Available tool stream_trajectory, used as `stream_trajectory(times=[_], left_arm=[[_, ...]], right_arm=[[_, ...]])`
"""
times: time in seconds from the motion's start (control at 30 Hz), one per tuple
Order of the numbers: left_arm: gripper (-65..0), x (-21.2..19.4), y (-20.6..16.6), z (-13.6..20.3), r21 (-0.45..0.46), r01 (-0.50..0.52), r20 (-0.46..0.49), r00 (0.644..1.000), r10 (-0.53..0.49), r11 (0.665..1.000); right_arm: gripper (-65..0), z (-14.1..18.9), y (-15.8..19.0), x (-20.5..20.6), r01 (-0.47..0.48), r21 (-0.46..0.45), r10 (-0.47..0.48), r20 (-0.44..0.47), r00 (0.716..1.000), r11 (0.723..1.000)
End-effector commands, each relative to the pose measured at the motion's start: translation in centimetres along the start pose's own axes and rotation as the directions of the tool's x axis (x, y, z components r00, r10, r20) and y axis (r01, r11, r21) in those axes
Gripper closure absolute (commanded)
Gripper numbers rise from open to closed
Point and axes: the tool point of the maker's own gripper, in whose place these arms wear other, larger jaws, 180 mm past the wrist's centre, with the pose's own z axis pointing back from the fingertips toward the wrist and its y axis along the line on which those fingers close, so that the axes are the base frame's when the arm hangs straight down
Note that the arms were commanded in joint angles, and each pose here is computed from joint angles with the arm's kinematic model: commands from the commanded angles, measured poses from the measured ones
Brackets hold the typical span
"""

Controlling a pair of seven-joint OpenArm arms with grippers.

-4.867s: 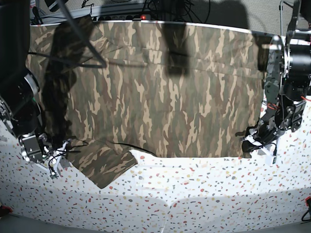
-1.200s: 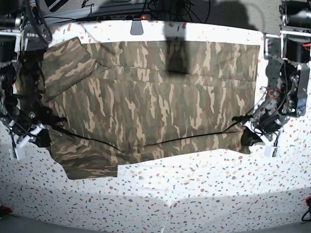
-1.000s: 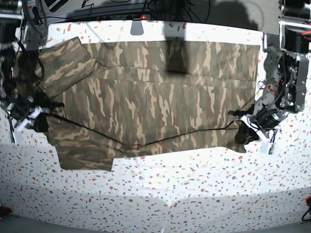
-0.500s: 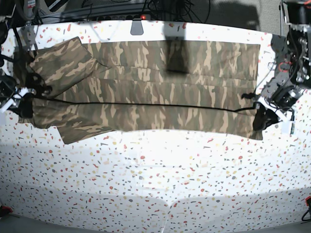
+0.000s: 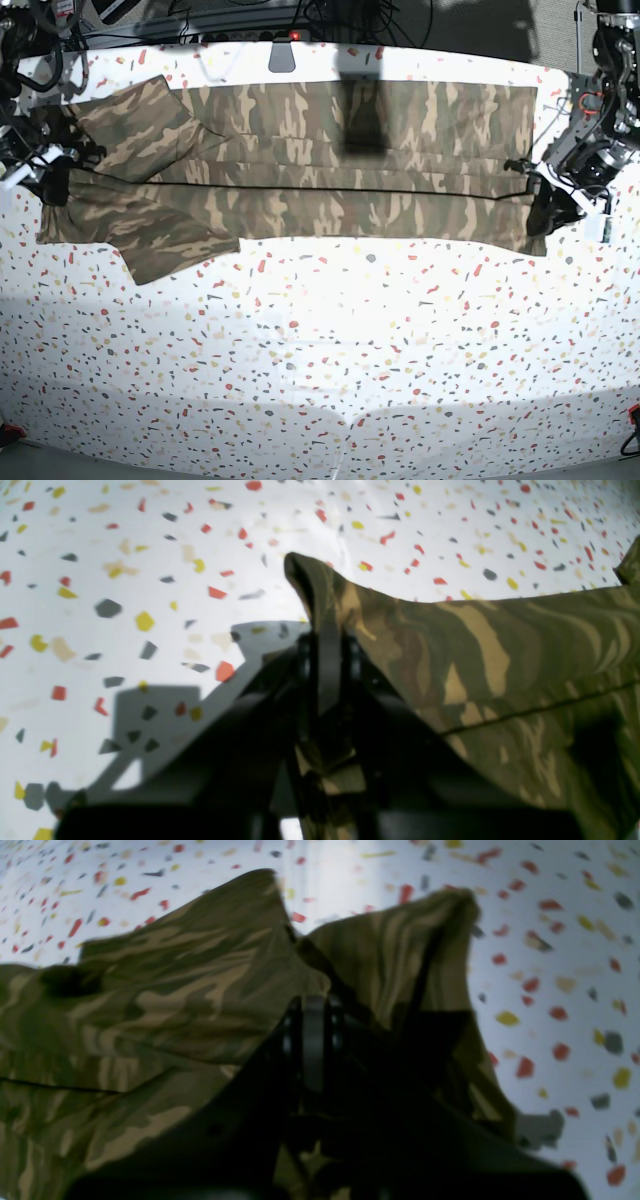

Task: Fold the T-shirt properly
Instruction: 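Lift the hem with both grippers and fold it toward the collar, then lower the folded hem onto the collar and open both grippers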

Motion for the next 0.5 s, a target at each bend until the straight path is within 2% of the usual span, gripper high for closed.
stream_trajectory(times=[0.0, 0.23, 0.33, 0.47], left_arm=[[0.0, 1.8, 0.4, 0.2, 0.004, 0.018, 0.042, 0.999, -0.019, 1.000], [0.0, 0.3, 0.4, 0.2, 0.004, 0.018, -0.043, 0.999, -0.018, 1.000], [0.0, -0.4, 0.4, 0.3, 0.004, 0.019, -0.081, 0.997, -0.018, 1.000], [0.0, -1.0, 0.4, 0.5, 0.005, 0.015, -0.097, 0.995, -0.015, 1.000]], right_arm=[[0.0, 0.5, -0.8, 1.8, -0.034, -0.024, 0.035, 0.048, 0.998, 0.999], [0.0, 1.8, -2.9, 0.2, -0.003, -0.135, 0.009, 0.038, 0.999, 0.991], [0.0, 1.7, -2.8, -1.0, -0.013, -0.154, 0.014, 0.007, 1.000, 0.988], [0.0, 1.5, -2.2, -1.7, 0.008, -0.154, -0.006, 0.015, 1.000, 0.988]])
